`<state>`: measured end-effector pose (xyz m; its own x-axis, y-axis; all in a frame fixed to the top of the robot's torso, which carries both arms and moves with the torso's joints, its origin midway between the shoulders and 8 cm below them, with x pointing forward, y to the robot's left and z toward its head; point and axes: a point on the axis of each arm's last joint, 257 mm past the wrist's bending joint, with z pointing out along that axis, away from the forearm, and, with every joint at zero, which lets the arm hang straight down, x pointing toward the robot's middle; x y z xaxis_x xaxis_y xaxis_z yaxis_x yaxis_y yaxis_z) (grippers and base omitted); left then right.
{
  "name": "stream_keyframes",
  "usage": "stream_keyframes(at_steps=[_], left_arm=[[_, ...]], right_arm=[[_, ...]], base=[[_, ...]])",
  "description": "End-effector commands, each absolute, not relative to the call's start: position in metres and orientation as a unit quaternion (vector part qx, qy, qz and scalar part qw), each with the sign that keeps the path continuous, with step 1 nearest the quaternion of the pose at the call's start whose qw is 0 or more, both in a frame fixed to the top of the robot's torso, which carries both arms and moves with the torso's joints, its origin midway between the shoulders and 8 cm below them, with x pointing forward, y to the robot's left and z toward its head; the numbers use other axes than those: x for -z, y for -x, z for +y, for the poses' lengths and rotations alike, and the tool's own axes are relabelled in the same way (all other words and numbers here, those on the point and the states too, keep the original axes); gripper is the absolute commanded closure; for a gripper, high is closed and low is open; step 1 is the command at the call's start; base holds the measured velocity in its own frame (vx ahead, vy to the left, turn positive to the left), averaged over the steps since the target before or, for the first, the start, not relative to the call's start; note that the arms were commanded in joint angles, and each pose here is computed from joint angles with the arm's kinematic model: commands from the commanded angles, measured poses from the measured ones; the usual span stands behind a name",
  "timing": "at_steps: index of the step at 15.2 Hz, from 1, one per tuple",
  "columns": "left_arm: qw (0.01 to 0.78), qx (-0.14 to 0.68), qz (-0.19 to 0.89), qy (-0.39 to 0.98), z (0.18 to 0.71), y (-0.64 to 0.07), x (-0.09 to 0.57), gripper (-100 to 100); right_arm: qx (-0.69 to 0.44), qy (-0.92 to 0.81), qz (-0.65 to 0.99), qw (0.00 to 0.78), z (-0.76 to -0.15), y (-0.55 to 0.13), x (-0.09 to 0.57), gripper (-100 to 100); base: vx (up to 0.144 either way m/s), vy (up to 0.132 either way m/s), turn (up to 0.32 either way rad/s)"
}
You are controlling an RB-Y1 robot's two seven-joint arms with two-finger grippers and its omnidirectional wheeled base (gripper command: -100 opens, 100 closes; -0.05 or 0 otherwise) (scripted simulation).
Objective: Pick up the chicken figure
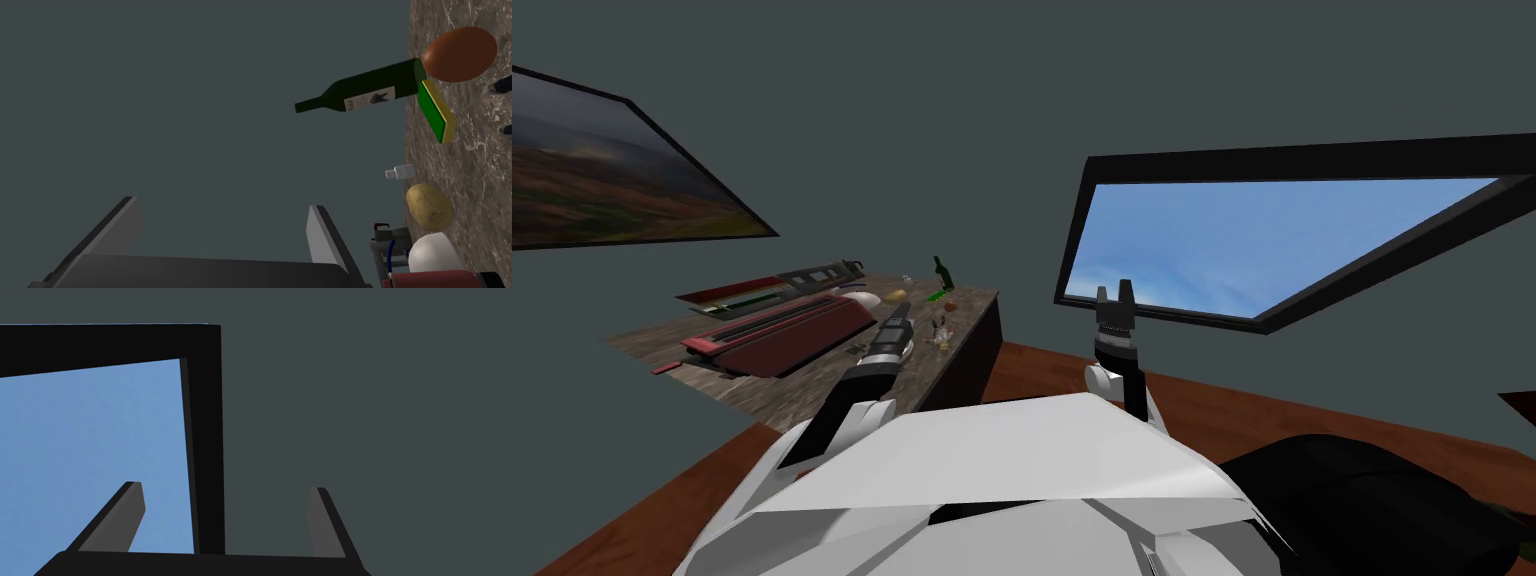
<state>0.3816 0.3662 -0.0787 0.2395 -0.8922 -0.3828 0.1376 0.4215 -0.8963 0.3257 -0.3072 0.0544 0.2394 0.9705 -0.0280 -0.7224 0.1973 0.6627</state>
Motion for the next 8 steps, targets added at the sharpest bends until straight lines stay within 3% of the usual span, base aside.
stream_keyframes(at_steps=[1,8], left_arm=[[0.678,0.356,0.5,0.403,0.378,-0.38,0.091,-100],[0.651,0.313,0.523,0.452,0.405,-0.373,0.124,-100]], right_arm=[[-0.573,-0.271,0.229,0.739,-0.307,-0.326,-0.054,0],[-0.573,-0.271,0.229,0.739,-0.307,-0.326,-0.054,0]], base=[[-0.034,0.018,-0.091],[-0.034,0.025,-0.09]])
